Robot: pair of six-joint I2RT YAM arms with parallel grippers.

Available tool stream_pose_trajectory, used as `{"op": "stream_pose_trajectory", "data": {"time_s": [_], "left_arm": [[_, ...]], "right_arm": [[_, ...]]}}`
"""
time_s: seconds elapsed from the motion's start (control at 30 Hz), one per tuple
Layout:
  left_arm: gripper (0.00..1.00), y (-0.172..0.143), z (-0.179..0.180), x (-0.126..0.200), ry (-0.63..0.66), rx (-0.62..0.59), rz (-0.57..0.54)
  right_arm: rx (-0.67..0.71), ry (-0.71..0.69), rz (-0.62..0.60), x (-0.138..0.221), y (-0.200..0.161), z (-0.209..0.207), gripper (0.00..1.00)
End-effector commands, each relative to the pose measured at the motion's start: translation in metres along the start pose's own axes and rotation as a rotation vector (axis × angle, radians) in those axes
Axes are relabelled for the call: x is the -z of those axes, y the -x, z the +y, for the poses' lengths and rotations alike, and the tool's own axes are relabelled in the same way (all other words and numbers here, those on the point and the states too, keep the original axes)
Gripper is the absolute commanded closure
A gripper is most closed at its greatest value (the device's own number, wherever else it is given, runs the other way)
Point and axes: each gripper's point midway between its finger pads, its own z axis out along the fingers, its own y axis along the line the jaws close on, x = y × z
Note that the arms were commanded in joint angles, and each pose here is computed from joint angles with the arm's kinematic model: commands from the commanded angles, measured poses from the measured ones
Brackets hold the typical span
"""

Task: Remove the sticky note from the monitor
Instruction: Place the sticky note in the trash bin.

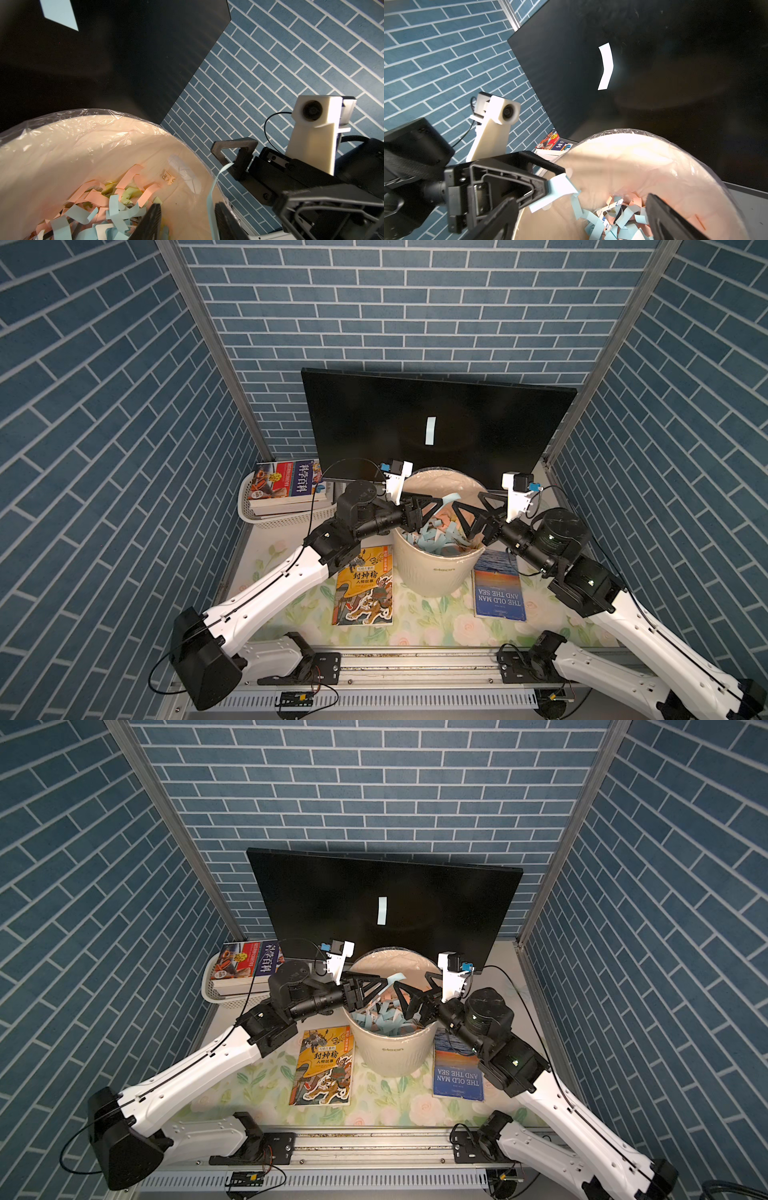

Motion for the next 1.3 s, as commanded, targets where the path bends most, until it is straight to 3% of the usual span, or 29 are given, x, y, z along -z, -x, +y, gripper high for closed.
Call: {"op": "stream_pose_trajectory", "data": {"time_s": [0.0,0.4,0.87,1.07,1.27], "left_arm": [[0.52,0.009,-0.018,0.003,-0.053,-0.038,-0.014],[0.48,0.01,-0.024,0.006,-0.072,-0.055,-0.015],[0.4,0.032,-0.015,0.012,0.024,-0.095,-0.098],[0.28,0.045,-0.014,0.032,0.08,-0.119,-0.181],[0.06,0.058,-0.013,0.063,0.15,-0.141,-0.273]], "right_arm": [[0.039,-0.091,0.011,-0.008,0.006,-0.012,0.0],[0.123,-0.338,0.121,-0.027,-0.021,-0.059,0.0],[0.114,-0.234,0.044,-0.019,0.005,-0.036,0.0],[0.091,-0.156,0.002,-0.024,0.02,-0.02,0.01],[0.025,-0.072,-0.027,-0.04,0.037,-0.009,0.04]]}}
